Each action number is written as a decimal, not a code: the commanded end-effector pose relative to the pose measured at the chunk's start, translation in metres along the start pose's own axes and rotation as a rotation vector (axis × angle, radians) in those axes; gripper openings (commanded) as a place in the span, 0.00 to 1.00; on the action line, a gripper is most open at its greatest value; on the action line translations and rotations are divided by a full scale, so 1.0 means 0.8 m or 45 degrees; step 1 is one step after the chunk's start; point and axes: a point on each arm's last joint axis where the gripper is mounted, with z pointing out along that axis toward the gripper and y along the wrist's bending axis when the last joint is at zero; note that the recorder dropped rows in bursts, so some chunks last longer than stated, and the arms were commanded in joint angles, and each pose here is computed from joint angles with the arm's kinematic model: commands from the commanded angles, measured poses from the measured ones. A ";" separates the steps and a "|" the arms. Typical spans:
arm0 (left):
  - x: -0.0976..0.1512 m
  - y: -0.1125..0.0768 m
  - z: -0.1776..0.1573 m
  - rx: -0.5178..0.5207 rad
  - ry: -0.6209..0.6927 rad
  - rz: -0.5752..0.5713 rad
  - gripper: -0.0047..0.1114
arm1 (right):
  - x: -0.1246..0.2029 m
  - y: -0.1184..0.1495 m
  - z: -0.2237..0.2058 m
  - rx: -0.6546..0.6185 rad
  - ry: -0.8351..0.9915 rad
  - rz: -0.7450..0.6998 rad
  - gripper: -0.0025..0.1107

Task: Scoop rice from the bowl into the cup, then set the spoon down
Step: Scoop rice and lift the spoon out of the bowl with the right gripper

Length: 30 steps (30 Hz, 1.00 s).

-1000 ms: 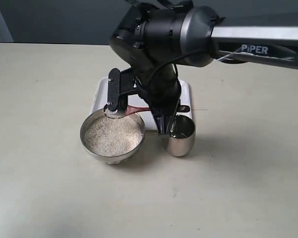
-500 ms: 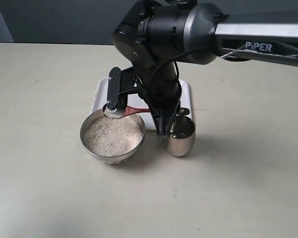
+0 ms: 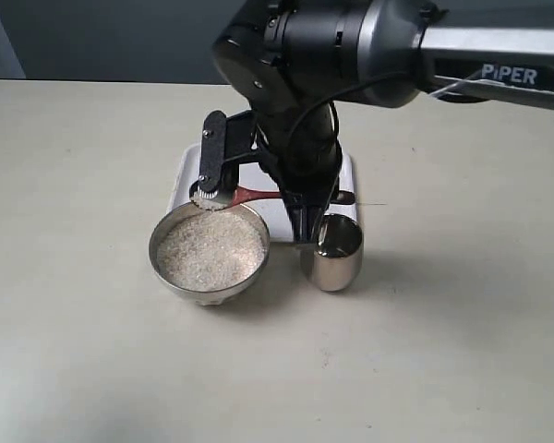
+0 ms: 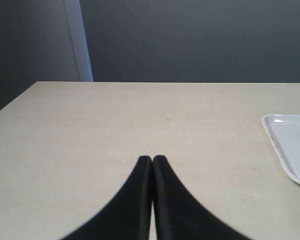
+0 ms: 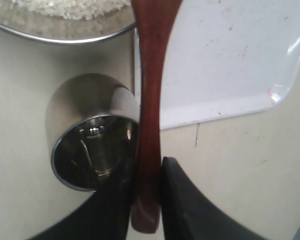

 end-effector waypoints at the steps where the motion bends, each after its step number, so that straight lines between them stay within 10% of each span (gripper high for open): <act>1: 0.002 0.000 0.001 0.006 0.001 -0.003 0.04 | 0.005 -0.005 -0.006 0.019 -0.004 0.010 0.02; 30: 0.002 0.000 0.001 0.006 0.001 -0.003 0.04 | 0.044 -0.019 0.000 -0.059 -0.009 0.140 0.02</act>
